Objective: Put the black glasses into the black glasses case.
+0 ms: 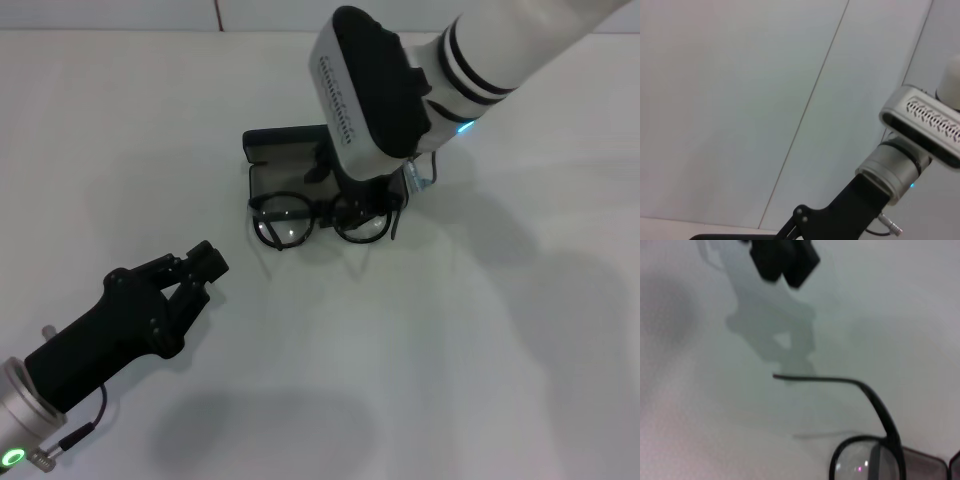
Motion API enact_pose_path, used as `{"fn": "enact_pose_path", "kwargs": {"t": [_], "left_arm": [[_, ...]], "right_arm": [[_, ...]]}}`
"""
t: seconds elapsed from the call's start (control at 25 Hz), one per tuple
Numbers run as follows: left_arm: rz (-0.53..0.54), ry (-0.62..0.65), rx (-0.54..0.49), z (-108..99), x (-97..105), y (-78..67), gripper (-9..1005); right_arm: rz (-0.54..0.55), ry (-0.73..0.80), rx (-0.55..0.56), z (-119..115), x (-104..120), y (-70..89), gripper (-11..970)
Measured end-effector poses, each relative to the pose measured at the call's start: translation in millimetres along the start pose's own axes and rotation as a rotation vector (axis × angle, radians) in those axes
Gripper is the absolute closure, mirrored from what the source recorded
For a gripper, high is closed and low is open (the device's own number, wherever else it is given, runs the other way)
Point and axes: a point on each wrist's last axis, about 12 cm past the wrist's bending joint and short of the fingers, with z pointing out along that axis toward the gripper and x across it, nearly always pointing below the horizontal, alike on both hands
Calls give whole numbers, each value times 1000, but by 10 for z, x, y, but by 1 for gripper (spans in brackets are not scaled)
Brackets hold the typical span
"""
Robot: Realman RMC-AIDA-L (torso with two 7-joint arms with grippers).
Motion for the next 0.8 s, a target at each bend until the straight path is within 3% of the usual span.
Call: {"fn": "enact_pose_path", "kwargs": {"t": [0.4,0.64,0.8], "left_arm": [[-5,1,0,-3,-5,7,868],[-37,0,1,-11,-11,8,869],[-23,-2,19,36,-61,43,869]], "right_arm": [[59,-24,-55,1,-180,80,431],[143,-90,-93,14,-140,338,432],[198,-161,-40,-124,-91,468,432]]}}
